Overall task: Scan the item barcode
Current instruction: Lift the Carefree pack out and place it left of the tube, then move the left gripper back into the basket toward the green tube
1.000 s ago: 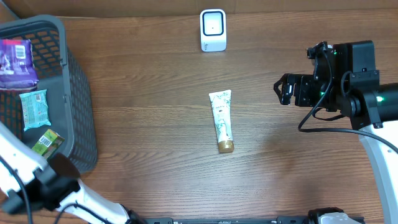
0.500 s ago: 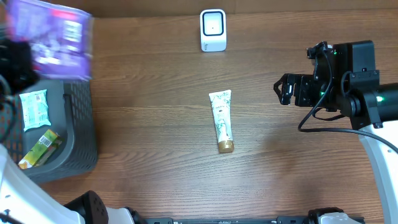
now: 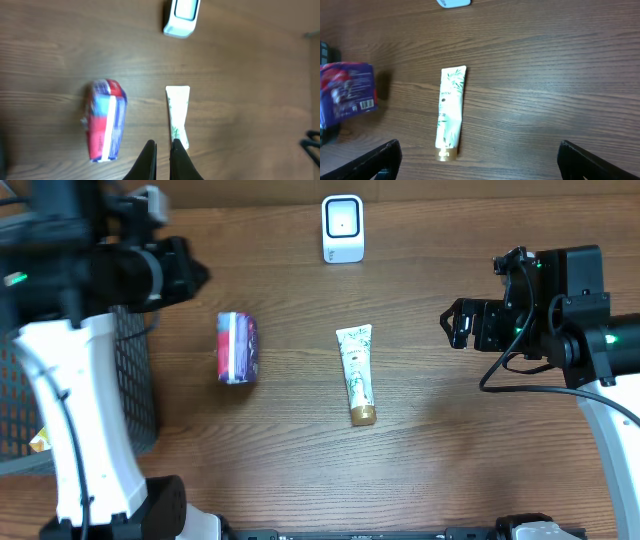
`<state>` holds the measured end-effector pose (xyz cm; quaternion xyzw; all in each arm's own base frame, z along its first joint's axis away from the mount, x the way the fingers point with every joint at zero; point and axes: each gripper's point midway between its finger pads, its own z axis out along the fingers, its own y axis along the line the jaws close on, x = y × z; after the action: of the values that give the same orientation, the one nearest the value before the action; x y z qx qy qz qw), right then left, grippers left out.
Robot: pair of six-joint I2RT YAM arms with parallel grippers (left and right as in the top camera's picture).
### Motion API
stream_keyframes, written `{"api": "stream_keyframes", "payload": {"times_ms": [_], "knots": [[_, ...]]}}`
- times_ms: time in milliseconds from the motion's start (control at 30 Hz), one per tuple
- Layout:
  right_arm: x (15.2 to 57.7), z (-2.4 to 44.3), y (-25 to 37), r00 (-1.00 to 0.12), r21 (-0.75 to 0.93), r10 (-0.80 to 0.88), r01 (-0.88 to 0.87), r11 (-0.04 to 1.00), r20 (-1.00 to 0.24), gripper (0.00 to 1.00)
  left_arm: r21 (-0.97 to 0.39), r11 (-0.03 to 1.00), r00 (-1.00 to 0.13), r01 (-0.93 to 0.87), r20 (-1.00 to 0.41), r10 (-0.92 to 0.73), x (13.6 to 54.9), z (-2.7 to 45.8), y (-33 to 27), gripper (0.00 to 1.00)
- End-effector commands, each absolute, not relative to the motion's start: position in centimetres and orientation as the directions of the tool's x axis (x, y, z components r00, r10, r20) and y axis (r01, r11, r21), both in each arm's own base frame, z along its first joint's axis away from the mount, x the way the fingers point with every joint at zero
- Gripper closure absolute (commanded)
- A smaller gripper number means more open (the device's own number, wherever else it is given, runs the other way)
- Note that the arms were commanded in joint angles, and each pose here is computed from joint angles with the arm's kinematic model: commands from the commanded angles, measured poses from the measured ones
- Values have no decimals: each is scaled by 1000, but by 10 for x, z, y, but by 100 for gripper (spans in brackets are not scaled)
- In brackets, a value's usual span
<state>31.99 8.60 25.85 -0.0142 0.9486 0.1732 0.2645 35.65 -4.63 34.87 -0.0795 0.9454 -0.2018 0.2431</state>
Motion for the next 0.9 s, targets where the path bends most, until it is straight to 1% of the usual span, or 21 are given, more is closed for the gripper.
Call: {"api": "stream_keyframes", "payload": {"times_ms": [0, 133, 233, 500, 700, 800, 833, 867], "knots": [[323, 270, 89, -844, 325, 63, -136, 936, -533, 0, -371, 923, -905, -99, -352, -239, 364, 305, -62, 96], [323, 270, 89, -844, 325, 63, -136, 936, -533, 0, -302, 949, -910, -89, -362, -201, 379, 271, -71, 96], [323, 270, 89, -844, 325, 63, -136, 936, -533, 0, -285, 955, -911, -86, -365, -191, 382, 261, -73, 96], [323, 270, 89, -844, 325, 63, -136, 936, -533, 0, -250, 963, -909, -101, -370, -191, 383, 256, -67, 96], [323, 270, 89, -844, 325, 63, -136, 936, -533, 0, -228, 968, -898, -102, -398, -189, 386, 262, -62, 93], [323, 270, 89, -844, 325, 63, -136, 936, -533, 0, -223, 972, -875, -75, -452, -172, 388, 287, -60, 89], [323, 270, 89, -844, 325, 63, -136, 936, -533, 0, -219, 973, -864, -78, -473, -176, 388, 297, -57, 86], [323, 270, 89, -844, 325, 63, -136, 936, -533, 0, -216, 973, -850, -79, -495, -179, 387, 308, -54, 78]]}}
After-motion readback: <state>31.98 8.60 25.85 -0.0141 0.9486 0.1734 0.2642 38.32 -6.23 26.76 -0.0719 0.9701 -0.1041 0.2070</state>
